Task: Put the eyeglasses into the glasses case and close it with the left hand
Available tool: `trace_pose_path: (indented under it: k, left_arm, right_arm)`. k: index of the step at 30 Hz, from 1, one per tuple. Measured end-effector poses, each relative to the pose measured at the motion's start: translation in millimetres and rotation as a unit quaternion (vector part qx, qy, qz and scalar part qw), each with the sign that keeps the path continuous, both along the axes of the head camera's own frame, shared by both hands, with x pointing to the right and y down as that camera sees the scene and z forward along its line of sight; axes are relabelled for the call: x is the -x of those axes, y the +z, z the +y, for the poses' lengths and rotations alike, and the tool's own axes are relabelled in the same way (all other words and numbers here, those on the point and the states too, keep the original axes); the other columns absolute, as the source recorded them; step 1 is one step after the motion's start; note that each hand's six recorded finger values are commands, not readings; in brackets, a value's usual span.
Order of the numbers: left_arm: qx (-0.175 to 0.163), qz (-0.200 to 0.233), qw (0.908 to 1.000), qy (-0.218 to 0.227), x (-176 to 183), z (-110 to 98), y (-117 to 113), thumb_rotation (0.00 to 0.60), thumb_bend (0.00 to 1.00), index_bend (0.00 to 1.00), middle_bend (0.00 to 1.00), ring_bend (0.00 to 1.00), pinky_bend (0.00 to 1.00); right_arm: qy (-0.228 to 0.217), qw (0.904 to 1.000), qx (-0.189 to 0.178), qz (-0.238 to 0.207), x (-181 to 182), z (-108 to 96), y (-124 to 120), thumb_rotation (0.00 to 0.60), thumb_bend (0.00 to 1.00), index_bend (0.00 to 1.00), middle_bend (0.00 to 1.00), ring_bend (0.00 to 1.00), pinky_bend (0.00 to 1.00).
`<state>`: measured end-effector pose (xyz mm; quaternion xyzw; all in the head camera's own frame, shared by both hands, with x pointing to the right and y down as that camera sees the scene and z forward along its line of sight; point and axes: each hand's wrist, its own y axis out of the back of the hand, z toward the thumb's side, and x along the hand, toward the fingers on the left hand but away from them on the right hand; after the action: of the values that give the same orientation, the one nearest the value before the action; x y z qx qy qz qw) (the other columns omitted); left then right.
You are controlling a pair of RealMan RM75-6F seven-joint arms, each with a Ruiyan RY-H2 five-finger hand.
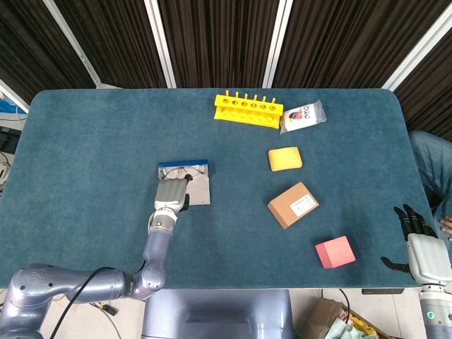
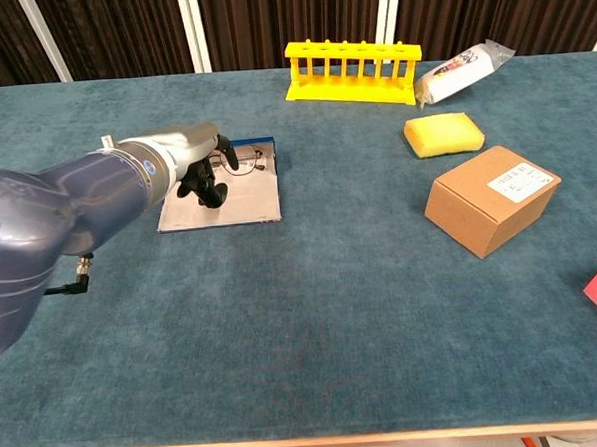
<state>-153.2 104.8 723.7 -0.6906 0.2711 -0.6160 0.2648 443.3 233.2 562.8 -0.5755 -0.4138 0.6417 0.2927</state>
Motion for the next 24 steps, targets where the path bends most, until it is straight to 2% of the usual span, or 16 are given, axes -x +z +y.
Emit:
trace_pose_path:
  k: [4,6,9,12,17,24]
  left_arm:
    - [-0.006,0.007,0.9999,0.013,1,6,-14,0.600,0.35,0.17,0.30,0.24,0.42]
    - [-0.004,0.011,0.9998,0.016,4,10,-20,0.600,0.30,0.16,0.23,0.15,0.31]
    - [-0.008,0.009,0.9997,0.020,12,10,-26,0.600,0.21,0.15,0.17,0.08,0.19]
    - [-0.016,0.005,0.9995,0.028,16,10,-27,0.600,0.18,0.14,0.14,0.04,0.08]
    - [-0.028,0.009,0.9989,0.036,19,12,-26,0.600,0.18,0.13,0.12,0.03,0.05]
    - [-0.055,-0.003,0.9965,0.064,25,19,-15,0.600,0.19,0.13,0.14,0.04,0.12]
  right_arm:
    - [0.001,1.0000,0.000,-0.002,0,0,0,0.600,0.18,0.07,0.02,0.10,0.23]
    - [0.000,1.0000,0.000,-0.003,1,0,0,0.600,0.18,0.07,0.02,0.10,0.23]
    - [0.000,1.0000,0.001,-0.004,1,0,0,0.600,0.18,0.07,0.02,0.10,0.23]
    - [0.001,1.0000,0.001,-0.005,1,0,0,0.600,0.18,0.07,0.02,0.10,0.23]
    - [0.002,1.0000,0.003,-0.007,1,0,0,0.600,0.18,0.07,0.02,0.10,0.23]
    - [0.003,1.0000,0.003,-0.009,0,0,0,0.600,0.18,0.07,0.02,0.10,0.23]
